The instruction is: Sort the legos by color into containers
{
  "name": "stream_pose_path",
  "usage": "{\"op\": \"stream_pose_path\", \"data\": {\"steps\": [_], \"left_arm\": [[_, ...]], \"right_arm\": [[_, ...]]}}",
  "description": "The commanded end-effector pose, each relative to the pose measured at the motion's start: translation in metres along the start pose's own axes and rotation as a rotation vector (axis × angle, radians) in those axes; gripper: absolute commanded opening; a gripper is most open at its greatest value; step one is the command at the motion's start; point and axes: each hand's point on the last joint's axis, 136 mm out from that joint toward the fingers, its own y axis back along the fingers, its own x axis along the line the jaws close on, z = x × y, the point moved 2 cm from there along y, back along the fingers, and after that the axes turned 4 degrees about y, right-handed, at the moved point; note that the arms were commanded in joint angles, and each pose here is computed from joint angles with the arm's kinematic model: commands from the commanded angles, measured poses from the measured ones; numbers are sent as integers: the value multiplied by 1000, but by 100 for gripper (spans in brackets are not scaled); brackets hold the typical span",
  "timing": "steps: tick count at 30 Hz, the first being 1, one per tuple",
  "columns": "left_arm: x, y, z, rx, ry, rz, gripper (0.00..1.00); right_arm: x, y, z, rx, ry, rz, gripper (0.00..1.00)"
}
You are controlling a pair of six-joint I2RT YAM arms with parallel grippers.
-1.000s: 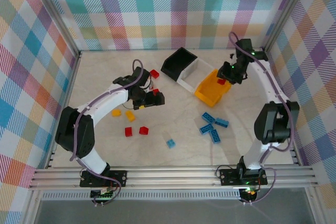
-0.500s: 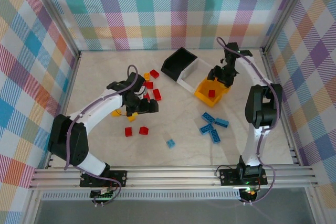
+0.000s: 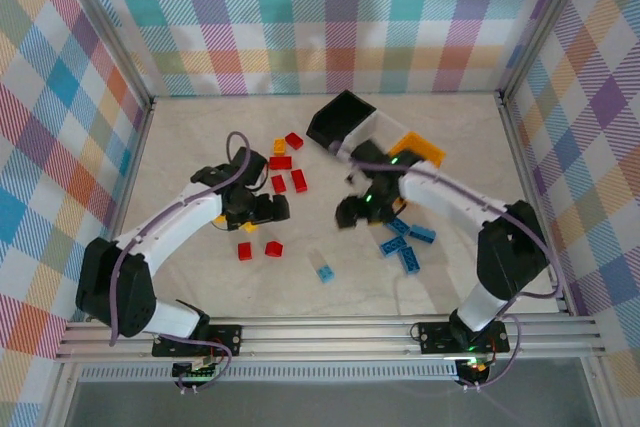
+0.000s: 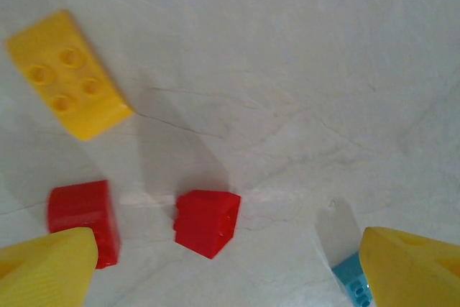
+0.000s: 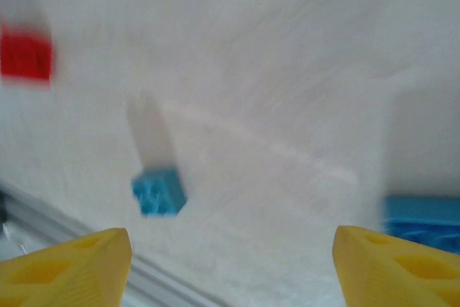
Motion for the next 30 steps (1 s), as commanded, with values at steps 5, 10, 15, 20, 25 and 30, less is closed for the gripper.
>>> {"op": "stream_pose_path", "data": {"steps": [5,10,15,20,25,30], "left_arm": [[28,9,-5,-11,97,30,95],[40,11,-12,-1,137,12,95],[48,14,-18,-3,169,-4,95],[54,14,-21,-4,183,-3,95],[56,11,-21,8,189,-1,95],[57,6,-21,15,192,-2,96]], "right_arm": [[48,-64,-44,126,163,-113,82],[55,-90,-44,150,228,-158,82],[53,-104,-35,157,258,-188,82],[60,-113,-27,166,283,-187,76],[59,-116,-27,176,299,-237,53],[57,-107,-27,153,294,-256,40]]}}
